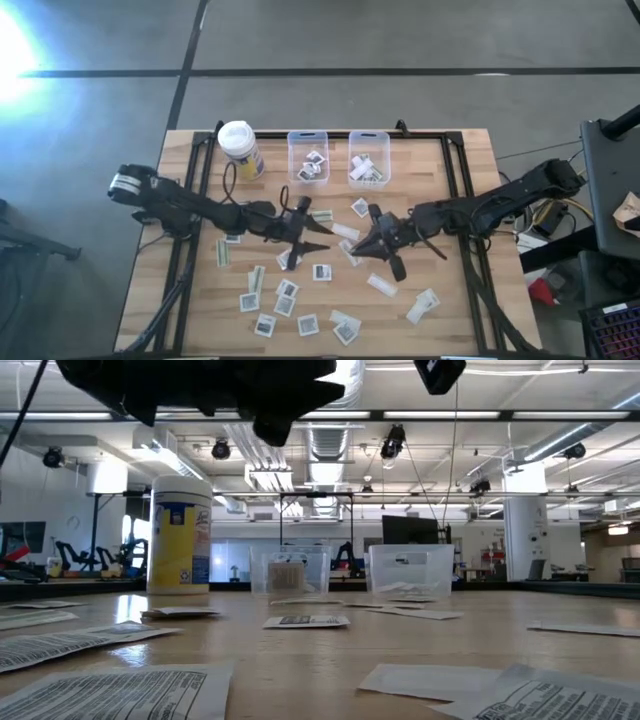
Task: Pick & Place First Aid Supplies
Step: Put the towelette pack into the left transparent bin
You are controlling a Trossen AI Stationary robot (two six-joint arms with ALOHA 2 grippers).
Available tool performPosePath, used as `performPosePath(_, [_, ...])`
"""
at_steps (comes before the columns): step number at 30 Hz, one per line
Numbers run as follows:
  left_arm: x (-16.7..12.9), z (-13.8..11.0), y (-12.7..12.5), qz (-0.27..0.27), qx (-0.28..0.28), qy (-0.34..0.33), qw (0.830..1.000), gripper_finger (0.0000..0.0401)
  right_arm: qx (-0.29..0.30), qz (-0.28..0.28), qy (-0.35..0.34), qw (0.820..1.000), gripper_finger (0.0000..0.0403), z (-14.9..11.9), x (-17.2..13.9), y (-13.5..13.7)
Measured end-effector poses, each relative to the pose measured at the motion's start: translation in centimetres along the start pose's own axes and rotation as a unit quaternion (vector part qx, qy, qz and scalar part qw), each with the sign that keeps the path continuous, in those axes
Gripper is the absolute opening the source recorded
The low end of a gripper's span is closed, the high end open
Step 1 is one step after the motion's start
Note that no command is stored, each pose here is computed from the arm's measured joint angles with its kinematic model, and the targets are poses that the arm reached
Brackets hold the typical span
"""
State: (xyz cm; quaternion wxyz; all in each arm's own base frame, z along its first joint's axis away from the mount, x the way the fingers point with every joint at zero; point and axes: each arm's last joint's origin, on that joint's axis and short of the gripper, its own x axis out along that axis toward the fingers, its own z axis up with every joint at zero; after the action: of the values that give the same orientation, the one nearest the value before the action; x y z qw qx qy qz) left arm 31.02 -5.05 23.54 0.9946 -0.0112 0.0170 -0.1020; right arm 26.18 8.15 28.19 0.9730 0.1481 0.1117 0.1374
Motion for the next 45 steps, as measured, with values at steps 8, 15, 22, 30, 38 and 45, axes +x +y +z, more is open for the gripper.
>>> performPosePath(8, [1.3,0.9,-0.1,-0.037,0.001,-0.012,0.999,0.0174,0.000,0.024,0.000,1.000,0.0031,-0.4,1.1,-0.2])
performPosePath(15, [1.4,1.3,-0.2,-0.058,0.000,-0.018,0.998,0.0174,-0.014,0.025,-0.005,1.000,0.0031,-0.3,1.4,-0.2])
performPosePath(22, [1.6,1.9,-0.3,-0.079,-0.001,-0.029,0.996,0.0174,-0.030,0.015,-0.013,0.999,0.0031,0.1,1.4,-0.6])
performPosePath(30, [1.7,2.3,-0.4,-0.100,-0.003,-0.035,0.994,0.0143,-0.033,0.010,-0.022,0.999,0.0031,0.4,1.4,-1.0])
performPosePath(38, [1.7,2.4,-0.4,-0.100,-0.002,-0.040,0.994,0.0053,-0.035,0.013,-0.021,0.999,0.0031,0.3,1.4,-1.0])
performPosePath(45, [1.7,2.5,-0.4,-0.100,-0.002,-0.043,0.994,0.0005,-0.034,0.011,-0.014,0.999,0.0032,0.2,1.4,-1.0])
